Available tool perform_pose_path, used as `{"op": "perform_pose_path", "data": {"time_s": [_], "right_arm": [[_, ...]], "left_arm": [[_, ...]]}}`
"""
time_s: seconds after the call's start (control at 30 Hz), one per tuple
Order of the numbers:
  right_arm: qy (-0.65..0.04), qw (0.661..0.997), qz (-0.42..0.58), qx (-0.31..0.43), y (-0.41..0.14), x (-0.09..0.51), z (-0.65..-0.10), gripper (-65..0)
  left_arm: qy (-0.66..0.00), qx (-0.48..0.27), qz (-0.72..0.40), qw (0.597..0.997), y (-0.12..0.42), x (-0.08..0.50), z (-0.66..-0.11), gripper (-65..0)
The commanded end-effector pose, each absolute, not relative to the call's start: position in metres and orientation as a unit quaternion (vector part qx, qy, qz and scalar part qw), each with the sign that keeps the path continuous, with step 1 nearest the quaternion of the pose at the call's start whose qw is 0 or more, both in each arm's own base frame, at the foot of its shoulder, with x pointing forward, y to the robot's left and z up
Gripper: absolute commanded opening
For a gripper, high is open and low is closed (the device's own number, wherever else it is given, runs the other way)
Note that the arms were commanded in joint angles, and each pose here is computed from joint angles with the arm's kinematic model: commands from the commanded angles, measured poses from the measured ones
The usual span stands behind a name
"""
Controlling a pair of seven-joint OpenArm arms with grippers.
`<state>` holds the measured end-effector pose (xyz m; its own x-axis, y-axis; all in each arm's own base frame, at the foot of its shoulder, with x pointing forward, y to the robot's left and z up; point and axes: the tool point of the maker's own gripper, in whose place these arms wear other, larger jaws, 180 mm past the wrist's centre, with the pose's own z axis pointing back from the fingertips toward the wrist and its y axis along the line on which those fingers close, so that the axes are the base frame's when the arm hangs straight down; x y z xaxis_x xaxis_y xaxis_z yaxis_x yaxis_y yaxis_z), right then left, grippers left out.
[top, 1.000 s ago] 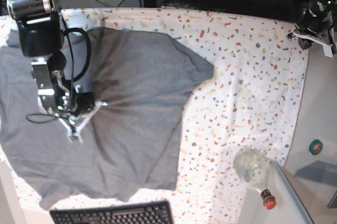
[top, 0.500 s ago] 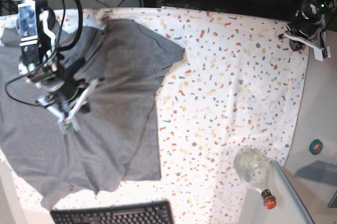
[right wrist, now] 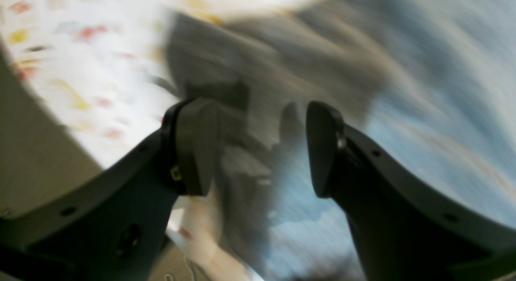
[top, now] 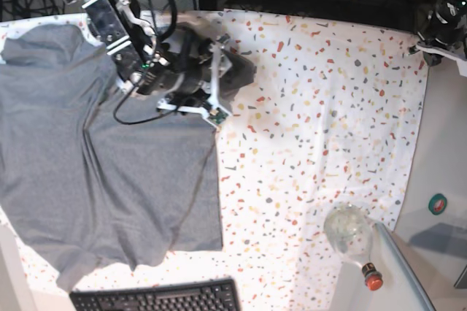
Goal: Layout the t-shirt on the table in an organized manner, then fold the t-shirt properly
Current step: 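Grasp the shirt shoulder with the right gripper and pull it outward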
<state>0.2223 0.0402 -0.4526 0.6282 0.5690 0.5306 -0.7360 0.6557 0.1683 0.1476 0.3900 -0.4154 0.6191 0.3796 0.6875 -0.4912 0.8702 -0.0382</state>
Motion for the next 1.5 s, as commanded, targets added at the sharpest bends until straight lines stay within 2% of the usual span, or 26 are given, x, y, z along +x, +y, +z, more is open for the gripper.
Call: {"op": "perform_pose_path", "data": {"time_s": [0.0, 0.1, 0.37, 0.43, 0.47, 0.53, 0.57, 0.7, 0.9, 1.03, 1.1, 1.2, 1.37, 1.47], "right_arm": [[-0.242, 0.876, 0.371, 0.191, 0.045, 0.235, -0.444, -30.9], [-0.239, 0.872, 0.376, 0.204, 0.062, 0.233, -0.443, -30.9], [-0.238, 0.872, 0.375, 0.203, 0.064, 0.237, -0.444, -31.7], [-0.238, 0.873, 0.375, 0.203, 0.063, 0.237, -0.444, -38.7], [-0.238, 0.872, 0.377, 0.204, 0.065, 0.236, -0.444, -45.8], [-0.235, 0.872, 0.377, 0.205, 0.065, 0.234, -0.445, -64.1], [-0.237, 0.872, 0.377, 0.206, 0.066, 0.234, -0.444, -65.0], [-0.251, 0.866, 0.374, 0.215, 0.075, 0.235, -0.433, -65.0], [-0.333, 0.839, 0.381, 0.203, 0.082, 0.279, -0.377, -65.0], [-0.367, 0.859, 0.327, 0.143, 0.041, 0.342, -0.343, -65.0], [-0.388, 0.858, 0.312, 0.129, 0.029, 0.358, -0.32, -65.0], [-0.387, 0.848, 0.338, 0.135, 0.046, 0.345, -0.311, -65.0], [-0.359, 0.832, 0.357, 0.227, 0.117, 0.28, -0.332, -65.0], [-0.324, 0.83, 0.375, 0.255, 0.145, 0.251, -0.358, -65.0]], "left_arm": [[-0.376, 0.082, 0.238, 0.892, 0.396, 0.151, -0.408, -65.0], [-0.366, 0.081, 0.248, 0.893, 0.398, 0.145, -0.415, -65.0], [-0.354, 0.079, 0.255, 0.896, 0.399, 0.137, -0.423, -65.0], [-0.354, 0.079, 0.254, 0.896, 0.398, 0.138, -0.423, -65.0], [-0.354, 0.079, 0.254, 0.896, 0.398, 0.138, -0.423, -65.0], [-0.354, 0.079, 0.253, 0.897, 0.398, 0.138, -0.423, -65.0], [-0.354, 0.078, 0.252, 0.897, 0.397, 0.139, -0.424, -65.0], [-0.354, 0.077, 0.251, 0.898, 0.396, 0.14, -0.424, -65.0], [-0.361, 0.083, 0.248, 0.895, 0.402, 0.143, -0.417, -65.0], [-0.364, 0.092, 0.239, 0.895, 0.41, 0.146, -0.41, -65.0], [-0.365, 0.094, 0.238, 0.895, 0.413, 0.147, -0.409, -65.0], [-0.364, 0.097, 0.234, 0.896, 0.416, 0.147, -0.407, -65.0], [-0.365, 0.097, 0.234, 0.896, 0.417, 0.148, -0.407, -65.0], [-0.365, 0.097, 0.234, 0.896, 0.417, 0.148, -0.407, -65.0]]}}
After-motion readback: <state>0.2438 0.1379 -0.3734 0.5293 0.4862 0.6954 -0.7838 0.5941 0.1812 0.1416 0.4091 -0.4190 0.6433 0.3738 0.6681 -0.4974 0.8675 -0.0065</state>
